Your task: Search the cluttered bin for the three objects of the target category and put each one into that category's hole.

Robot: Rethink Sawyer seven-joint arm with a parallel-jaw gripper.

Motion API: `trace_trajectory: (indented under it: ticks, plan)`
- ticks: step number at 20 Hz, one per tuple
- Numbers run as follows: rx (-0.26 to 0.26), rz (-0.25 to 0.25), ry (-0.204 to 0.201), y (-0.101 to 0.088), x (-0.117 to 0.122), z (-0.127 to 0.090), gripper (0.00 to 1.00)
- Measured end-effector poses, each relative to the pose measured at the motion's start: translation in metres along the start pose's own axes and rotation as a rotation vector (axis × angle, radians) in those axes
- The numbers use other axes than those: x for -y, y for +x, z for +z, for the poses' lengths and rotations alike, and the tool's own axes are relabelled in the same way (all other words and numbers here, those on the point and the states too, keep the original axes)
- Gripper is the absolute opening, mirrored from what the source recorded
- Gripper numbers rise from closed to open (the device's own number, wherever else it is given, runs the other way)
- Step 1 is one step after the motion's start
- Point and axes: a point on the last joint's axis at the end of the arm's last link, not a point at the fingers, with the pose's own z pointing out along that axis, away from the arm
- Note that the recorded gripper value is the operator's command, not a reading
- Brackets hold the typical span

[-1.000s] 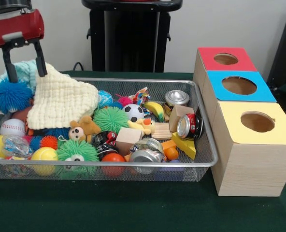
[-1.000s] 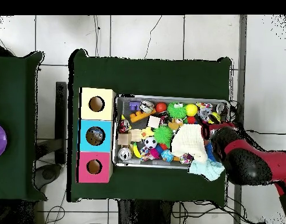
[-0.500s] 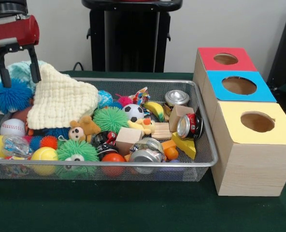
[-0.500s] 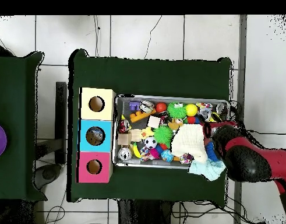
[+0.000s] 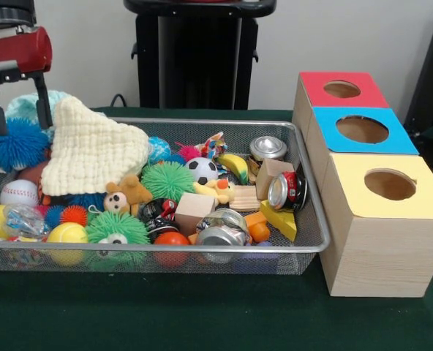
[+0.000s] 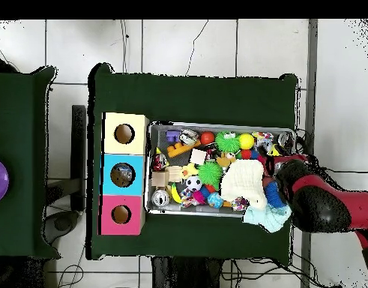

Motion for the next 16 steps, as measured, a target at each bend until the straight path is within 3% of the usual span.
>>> trace_trajectory:
  ticks: [8,16]
  plan:
    - [0.018,0.034,0.036,0.001,0.029,-0.009,1.00]
    - [0.039,0.105,0.058,0.013,0.065,-0.013,1.00]
